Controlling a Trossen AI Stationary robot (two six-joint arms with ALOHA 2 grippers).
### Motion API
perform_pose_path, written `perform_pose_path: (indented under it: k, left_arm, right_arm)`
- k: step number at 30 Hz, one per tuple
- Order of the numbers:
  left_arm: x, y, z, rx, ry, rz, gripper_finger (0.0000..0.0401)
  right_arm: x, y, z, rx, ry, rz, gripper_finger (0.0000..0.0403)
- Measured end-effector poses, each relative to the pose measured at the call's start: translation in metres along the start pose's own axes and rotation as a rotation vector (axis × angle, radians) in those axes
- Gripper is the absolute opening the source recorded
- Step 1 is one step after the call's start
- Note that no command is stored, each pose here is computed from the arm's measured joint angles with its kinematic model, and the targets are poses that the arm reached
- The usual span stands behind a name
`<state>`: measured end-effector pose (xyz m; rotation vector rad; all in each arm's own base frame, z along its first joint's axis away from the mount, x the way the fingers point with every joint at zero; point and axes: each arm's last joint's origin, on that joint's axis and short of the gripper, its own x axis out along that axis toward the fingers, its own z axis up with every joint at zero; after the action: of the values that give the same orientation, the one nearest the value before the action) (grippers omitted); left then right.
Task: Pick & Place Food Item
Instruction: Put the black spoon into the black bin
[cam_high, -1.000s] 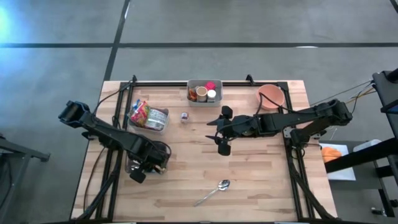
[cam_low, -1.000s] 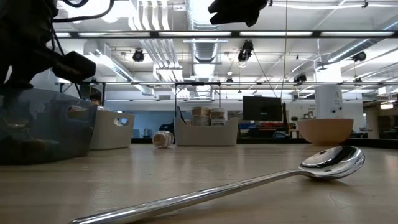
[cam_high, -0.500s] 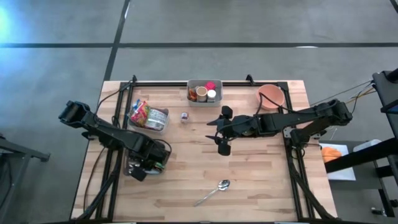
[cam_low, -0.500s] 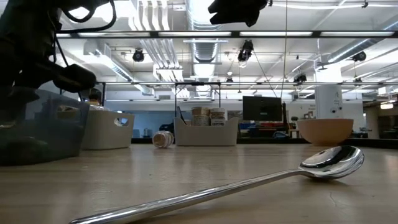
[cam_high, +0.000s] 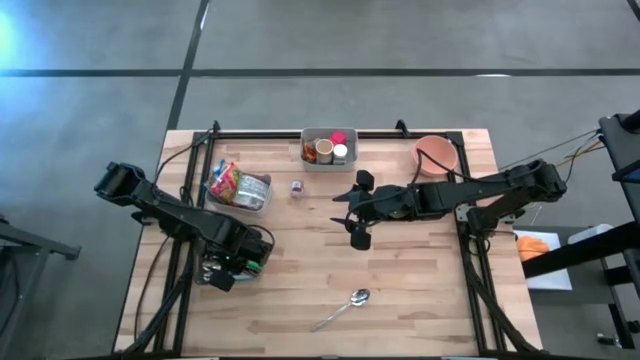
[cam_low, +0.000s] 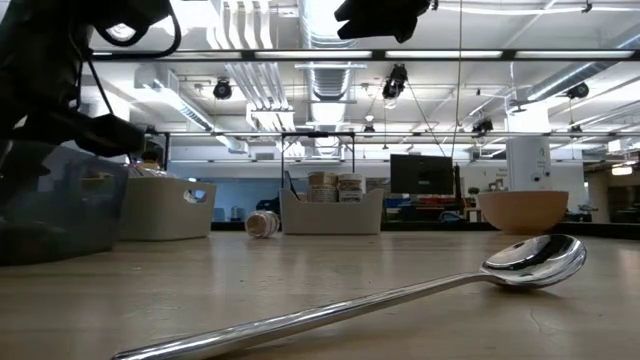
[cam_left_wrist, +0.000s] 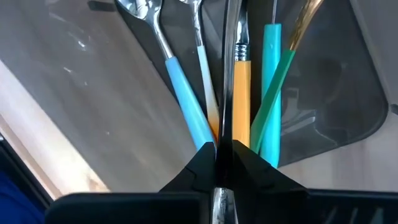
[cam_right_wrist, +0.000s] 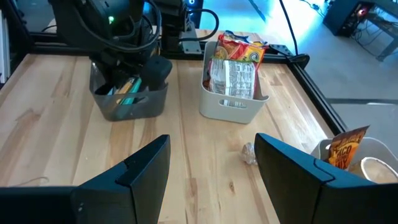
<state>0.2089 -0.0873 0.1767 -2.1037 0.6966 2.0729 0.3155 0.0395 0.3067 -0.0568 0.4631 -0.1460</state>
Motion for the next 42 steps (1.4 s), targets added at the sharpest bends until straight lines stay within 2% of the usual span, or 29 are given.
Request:
perform_pose_path:
  k: [15,20,36,42]
  left_arm:
    - [0.0068,-0.0014,0.0051,0.018,-0.014,0.024,0.0029]
    - [0.0036,-0.0008,0.0038,0.054,0.022,0.018,0.0030]
    - [0.0007,-0.0002,0.0062,0.050,0.022,0.011,0.0032]
    - [-0.0003,-0.0001,0.0029,0.098,0.062,0.007,0.0065]
  right_arm:
    - [0.0000,0.0000,0.0000,0.001,0.000,0.000,0.0233]
    - [0.0000,0.0000,0.0000,-0.003,0.000,0.000,0.0233]
    - [0.0000,0.0000,0.0000,0.001,0.000,0.000,0.0233]
    - [0.0000,0.0000,0.0000,0.002,0.000,0.000,0.0233]
